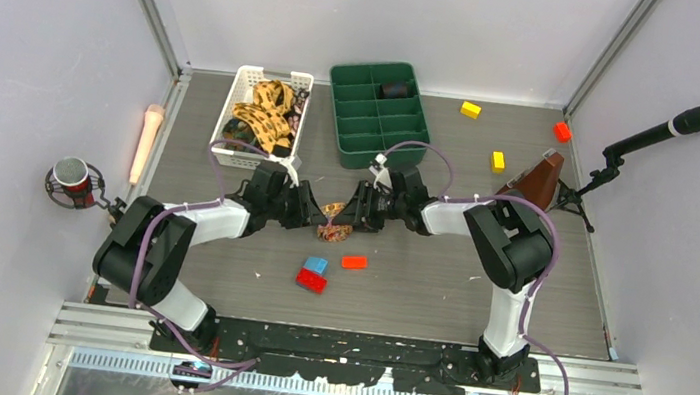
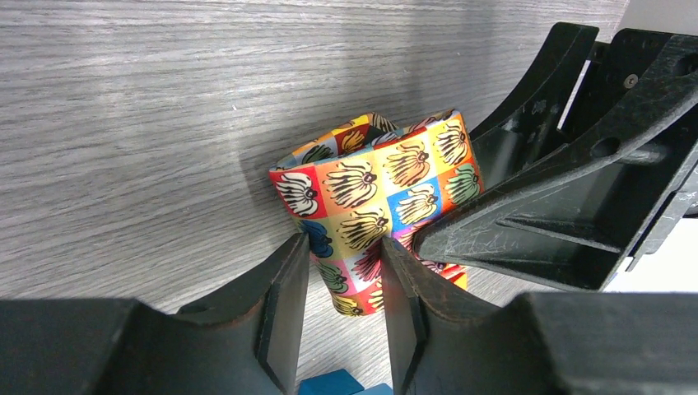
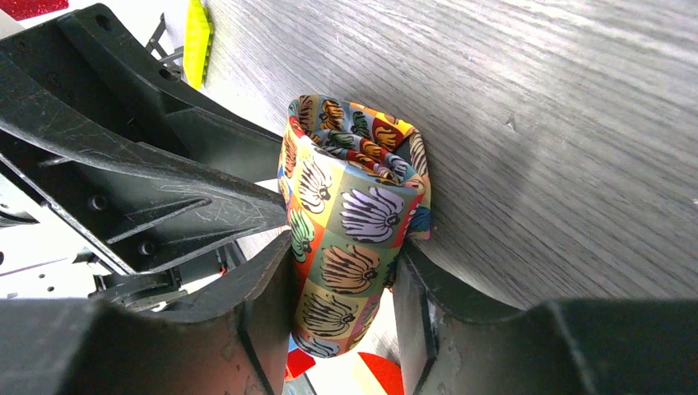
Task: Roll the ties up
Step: Pick up the tie at the center of the board.
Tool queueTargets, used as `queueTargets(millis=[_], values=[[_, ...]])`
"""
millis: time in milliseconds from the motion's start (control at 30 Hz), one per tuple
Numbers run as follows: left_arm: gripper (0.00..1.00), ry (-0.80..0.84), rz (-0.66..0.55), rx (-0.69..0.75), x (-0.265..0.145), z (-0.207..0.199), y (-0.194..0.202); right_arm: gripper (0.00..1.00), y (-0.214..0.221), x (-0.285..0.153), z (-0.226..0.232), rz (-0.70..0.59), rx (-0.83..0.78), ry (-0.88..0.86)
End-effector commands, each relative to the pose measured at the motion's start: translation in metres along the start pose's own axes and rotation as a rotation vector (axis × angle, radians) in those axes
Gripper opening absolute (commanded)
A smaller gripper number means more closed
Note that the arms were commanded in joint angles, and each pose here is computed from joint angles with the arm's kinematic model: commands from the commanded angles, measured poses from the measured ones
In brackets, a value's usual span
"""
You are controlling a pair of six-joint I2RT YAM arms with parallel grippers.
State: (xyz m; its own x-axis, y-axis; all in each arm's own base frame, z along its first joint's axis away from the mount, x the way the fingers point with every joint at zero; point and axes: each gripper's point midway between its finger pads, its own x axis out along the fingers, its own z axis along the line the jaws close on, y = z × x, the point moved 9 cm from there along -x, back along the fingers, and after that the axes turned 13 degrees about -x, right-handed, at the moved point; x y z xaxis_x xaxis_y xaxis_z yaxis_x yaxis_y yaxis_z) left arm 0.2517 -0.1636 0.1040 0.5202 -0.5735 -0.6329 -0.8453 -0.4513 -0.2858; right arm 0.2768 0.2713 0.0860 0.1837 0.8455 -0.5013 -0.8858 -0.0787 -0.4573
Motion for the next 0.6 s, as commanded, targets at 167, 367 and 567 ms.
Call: queueTargets(millis=[167, 367, 567], values=[[0.43, -0.007, -0.048, 0.028, -0.011, -0.008, -0.005, 0.34, -0.003, -0.006, 0.013, -0.023, -0.06, 0.007], [0.53, -0.009, -0.097, 0.036, -0.026, -0.019, -0.012, 0.31, -0.006, -0.009, 0.015, -0.042, -0.066, 0.019], [0.63, -0.022, -0.182, 0.076, -0.046, -0.036, -0.026, 0.29, -0.012, -0.021, 0.025, -0.079, -0.081, 0.041]])
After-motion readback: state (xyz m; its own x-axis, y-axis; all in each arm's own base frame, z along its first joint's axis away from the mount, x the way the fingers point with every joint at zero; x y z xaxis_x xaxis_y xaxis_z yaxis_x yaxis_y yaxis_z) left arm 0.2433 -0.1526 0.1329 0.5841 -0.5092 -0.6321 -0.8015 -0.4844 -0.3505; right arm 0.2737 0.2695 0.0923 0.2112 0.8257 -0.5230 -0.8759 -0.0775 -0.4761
